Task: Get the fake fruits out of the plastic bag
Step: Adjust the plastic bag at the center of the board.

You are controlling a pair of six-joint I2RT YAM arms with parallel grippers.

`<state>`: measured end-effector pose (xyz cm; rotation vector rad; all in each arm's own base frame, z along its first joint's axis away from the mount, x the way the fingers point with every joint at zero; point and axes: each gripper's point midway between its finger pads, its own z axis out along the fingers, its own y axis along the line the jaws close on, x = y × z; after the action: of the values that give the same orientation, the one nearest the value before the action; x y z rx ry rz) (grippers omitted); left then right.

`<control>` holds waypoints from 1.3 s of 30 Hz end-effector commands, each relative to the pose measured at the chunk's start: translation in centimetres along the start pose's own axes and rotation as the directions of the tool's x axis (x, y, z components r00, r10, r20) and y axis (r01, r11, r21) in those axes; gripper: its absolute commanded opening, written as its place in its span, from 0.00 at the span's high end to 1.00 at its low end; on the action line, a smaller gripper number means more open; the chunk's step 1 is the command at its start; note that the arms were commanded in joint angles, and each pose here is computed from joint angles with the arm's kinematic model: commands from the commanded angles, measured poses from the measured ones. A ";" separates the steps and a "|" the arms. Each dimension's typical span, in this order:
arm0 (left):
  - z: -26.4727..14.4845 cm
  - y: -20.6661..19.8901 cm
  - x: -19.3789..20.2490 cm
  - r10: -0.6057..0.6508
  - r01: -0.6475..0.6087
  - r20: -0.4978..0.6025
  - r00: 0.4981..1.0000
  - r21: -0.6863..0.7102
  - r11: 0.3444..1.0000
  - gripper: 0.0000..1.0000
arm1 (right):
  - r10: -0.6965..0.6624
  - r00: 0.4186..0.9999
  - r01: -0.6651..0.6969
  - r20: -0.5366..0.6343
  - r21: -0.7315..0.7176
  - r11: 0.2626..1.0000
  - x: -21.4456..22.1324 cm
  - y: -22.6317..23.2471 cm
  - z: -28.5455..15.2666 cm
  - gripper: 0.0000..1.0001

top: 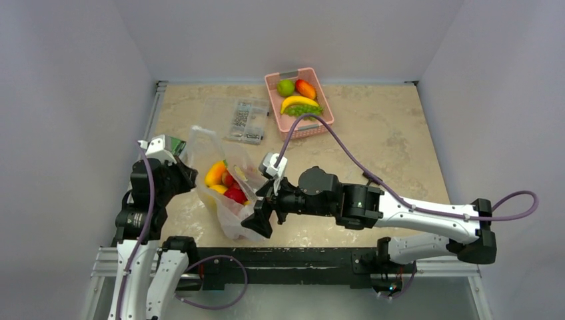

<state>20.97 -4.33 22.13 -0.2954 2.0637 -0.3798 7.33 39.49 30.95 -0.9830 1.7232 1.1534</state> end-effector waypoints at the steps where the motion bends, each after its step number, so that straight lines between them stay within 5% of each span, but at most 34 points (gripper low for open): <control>1: -0.2 0.7 -3.4 -0.016 0.024 0.103 0.995 -0.078 0.997 1.00 | -0.010 1.000 0.007 0.022 0.112 0.994 -1.7 -2.6 -2.1 0.01; 5: 0.4 0.2 -3.9 -0.001 0.006 0.116 0.993 -0.048 0.999 1.00 | 0.009 1.000 -0.010 0.008 0.147 0.989 -2.7 -4.1 -0.5 0.07; 10: 0.8 -0.2 -3.8 0.017 -0.015 0.116 0.993 -0.019 1.000 1.00 | 0.004 0.999 0.000 -0.032 0.151 0.989 -3.8 -4.9 5.5 0.46; 12: 0.8 0.0 -3.6 0.029 -0.027 0.124 0.992 -0.024 0.999 1.00 | 0.046 0.998 -0.042 -0.033 0.110 0.993 -4.3 -5.1 7.4 0.53; 14: 0.9 0.6 -3.6 0.035 -0.028 0.142 0.989 -0.049 0.998 1.00 | 0.078 0.997 -0.076 -0.026 0.076 0.994 -4.5 -5.7 8.9 0.53; 18: 0.7 0.9 -3.9 0.046 -0.036 0.157 0.986 -0.066 0.997 1.00 | 0.074 0.992 -0.072 -0.099 0.028 0.997 -1.7 -6.5 11.8 0.38; 22: 0.6 0.6 -3.9 0.060 -0.054 0.168 0.984 -0.042 0.998 1.00 | 0.106 0.988 -0.103 -0.108 0.035 0.994 0.1 -7.9 13.3 0.45; 26: 0.3 1.0 -3.6 0.065 -0.055 0.173 0.983 -0.059 0.997 1.00 | 0.111 0.991 -0.088 -0.077 0.257 0.962 1.6 -13.8 13.8 0.51; 30: -0.2 2.2 -3.6 0.055 -0.031 0.200 0.978 -0.122 0.992 1.00 | -0.025 0.993 0.081 -0.116 0.513 0.854 2.9 -21.5 13.6 0.52; 39: 0.2 3.5 -3.5 0.057 -0.021 0.189 0.980 -0.187 0.982 1.00 | -0.157 0.983 0.180 -0.091 0.579 0.795 -1.6 -30.0 17.6 0.51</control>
<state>22.09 -0.79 23.16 -0.3667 1.9331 -0.1772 34.45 46.33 12.71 -0.7891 2.0021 0.4730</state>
